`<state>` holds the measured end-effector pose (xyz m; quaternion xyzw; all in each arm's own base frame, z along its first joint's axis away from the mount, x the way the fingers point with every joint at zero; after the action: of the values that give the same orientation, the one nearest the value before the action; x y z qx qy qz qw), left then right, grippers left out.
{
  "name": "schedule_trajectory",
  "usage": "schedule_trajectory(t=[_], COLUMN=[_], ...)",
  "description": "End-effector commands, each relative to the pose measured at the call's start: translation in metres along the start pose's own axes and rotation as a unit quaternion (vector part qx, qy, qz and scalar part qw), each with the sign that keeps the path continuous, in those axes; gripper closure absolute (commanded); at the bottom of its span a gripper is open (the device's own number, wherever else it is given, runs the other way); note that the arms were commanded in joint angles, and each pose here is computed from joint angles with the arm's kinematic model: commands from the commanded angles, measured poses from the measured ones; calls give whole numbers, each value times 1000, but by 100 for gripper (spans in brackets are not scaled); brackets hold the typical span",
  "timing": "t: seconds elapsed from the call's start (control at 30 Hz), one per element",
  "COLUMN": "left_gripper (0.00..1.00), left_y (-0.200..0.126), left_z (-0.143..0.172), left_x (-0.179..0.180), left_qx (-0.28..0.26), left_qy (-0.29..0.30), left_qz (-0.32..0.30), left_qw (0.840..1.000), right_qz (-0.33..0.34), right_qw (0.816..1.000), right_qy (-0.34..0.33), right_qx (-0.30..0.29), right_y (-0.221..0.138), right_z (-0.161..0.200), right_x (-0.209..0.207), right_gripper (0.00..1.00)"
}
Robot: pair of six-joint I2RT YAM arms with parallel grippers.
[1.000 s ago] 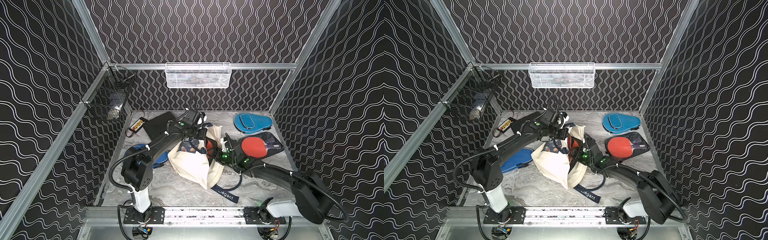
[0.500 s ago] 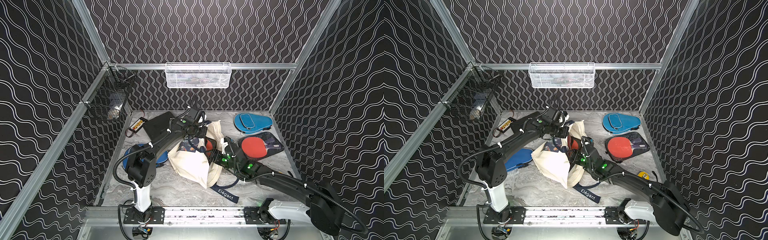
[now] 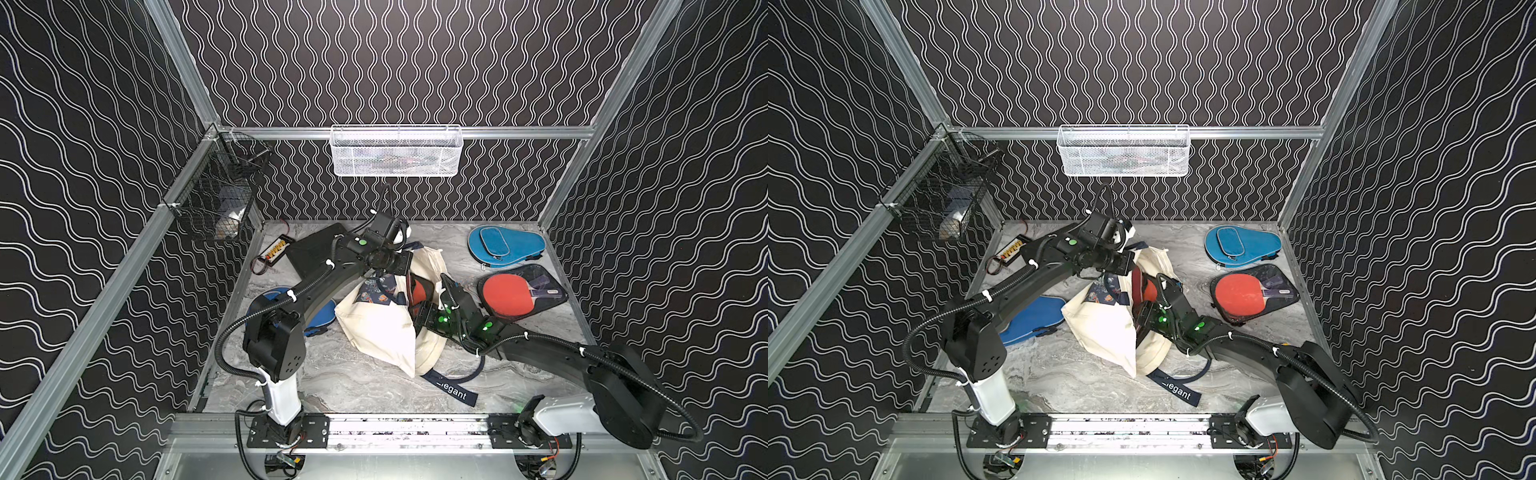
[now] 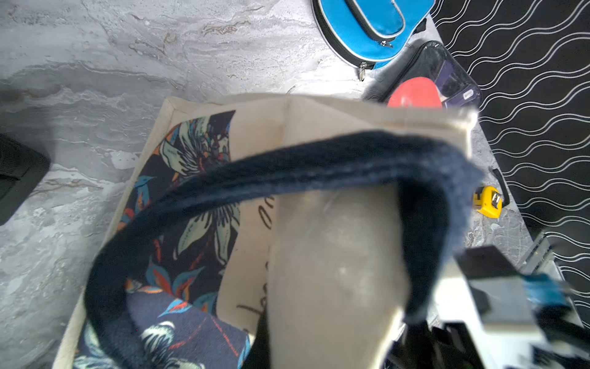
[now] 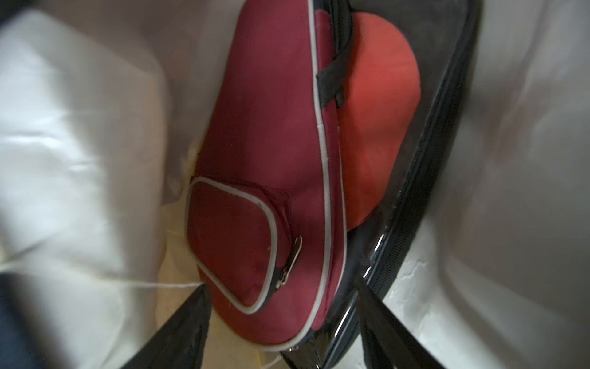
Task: Remove the ping pong set from the canvas bag
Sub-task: Pick up the ping pong set from the canvas bag.
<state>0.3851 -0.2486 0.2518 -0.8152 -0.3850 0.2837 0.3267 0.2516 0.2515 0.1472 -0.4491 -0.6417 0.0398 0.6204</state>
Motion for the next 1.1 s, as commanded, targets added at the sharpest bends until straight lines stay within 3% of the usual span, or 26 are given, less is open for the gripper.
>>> schedule_trajectory(t=[0.0, 0.2, 0.7, 0.93, 1.07], left_gripper=[100, 100, 100, 100, 100], left_y=[-13, -17, -10, -9, -10], left_z=[-9, -14, -16, -10, -9], left_x=[-7, -11, -28, -30, -31], left_qx=[-15, -18, -9, -11, -5], left_qy=[6, 7, 20, 17, 21], left_qz=[12, 16, 17, 22, 23], left_qw=[1000, 1000, 1000, 1000, 999], right_qz=[-34, -38, 18, -59, -130], right_qw=[999, 998, 999, 997, 991], right_qy=[20, 50, -3, -2, -8], right_qx=[12, 28, 32, 46, 23], right_y=[5, 24, 57, 67, 49], right_z=[-2, -10, -19, -23, -28], right_x=[12, -2, -26, -25, -6], right_gripper=[29, 29, 26, 25, 29])
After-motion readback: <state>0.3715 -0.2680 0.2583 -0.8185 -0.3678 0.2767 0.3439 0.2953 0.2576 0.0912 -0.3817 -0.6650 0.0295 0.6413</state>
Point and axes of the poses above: each gripper's point midway between its finger pads, its own y axis out along the fingers, its own x axis along the line the jaws close on, z = x × y, the point moved 5 cm from there along -y, back along the fingers, and after that the axes turned 12 degrees about y, right-handed, at the moved point
